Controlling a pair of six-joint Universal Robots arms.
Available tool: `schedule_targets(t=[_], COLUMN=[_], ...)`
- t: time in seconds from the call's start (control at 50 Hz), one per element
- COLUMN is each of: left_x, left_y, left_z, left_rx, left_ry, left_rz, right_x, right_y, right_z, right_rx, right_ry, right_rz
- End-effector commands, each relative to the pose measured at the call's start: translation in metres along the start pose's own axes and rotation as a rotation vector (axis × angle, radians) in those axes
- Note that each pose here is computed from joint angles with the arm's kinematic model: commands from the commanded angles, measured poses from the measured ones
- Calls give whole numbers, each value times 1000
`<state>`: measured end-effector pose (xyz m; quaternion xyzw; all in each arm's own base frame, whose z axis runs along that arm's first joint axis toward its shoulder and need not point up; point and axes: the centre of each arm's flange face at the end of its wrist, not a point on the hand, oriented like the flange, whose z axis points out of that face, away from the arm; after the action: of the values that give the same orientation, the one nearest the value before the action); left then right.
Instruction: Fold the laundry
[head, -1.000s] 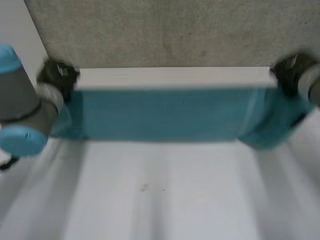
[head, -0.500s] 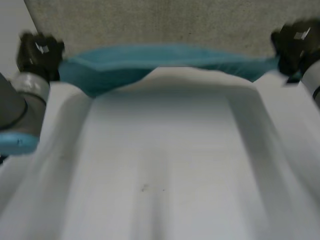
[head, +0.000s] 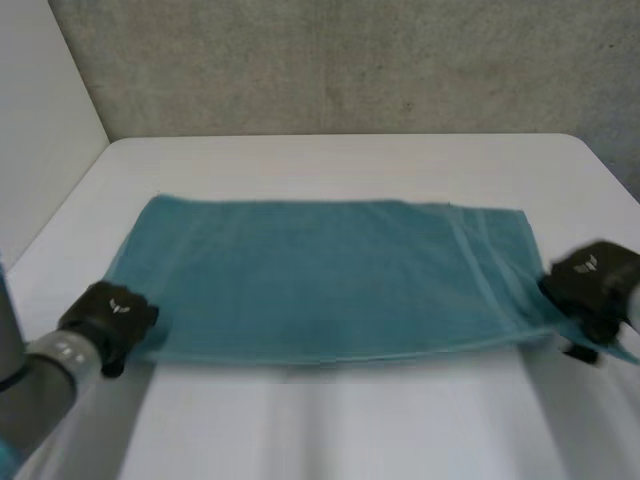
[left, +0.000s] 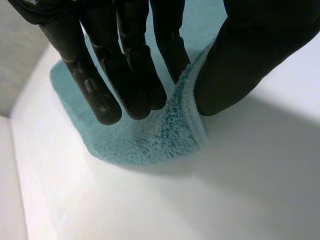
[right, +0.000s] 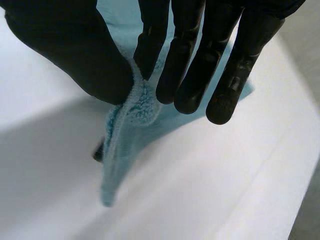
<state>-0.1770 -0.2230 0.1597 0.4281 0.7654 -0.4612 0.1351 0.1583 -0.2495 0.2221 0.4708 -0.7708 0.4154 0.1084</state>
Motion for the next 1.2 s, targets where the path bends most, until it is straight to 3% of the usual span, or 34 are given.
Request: schedule_targets(t=[0.02,0.14,0.34,0.5,0.68,0.88,1.02,1.2], left_x=[-18,-41,-33,-32,-36,-40,-21,-42], left_y=[-7,-30,-61,-72,-80,-86,-91,-107], left_z=[-25,-2,88,157,186,186,177,141], left_rx=[-16,100,261,338,398,445,464,493], left_ry=[-12,-142,-216,-303,-382,-427,-388,-436], left_rz=[72,110,164,221,236,236,253,224], right_x=[8,25,24,23,16,27,21,60], right_y=[18,6,-47,-52,-47,-56,-60,-96], right_z=[-14,8,73,139,177,187,180,102], right_rx=[-103,-13,191,236,207,288,322,503], right_ry=[-70,57,172,271,337,455,450,502], right_rz=[-84,-63,-25,-48,-53,-34,10,198])
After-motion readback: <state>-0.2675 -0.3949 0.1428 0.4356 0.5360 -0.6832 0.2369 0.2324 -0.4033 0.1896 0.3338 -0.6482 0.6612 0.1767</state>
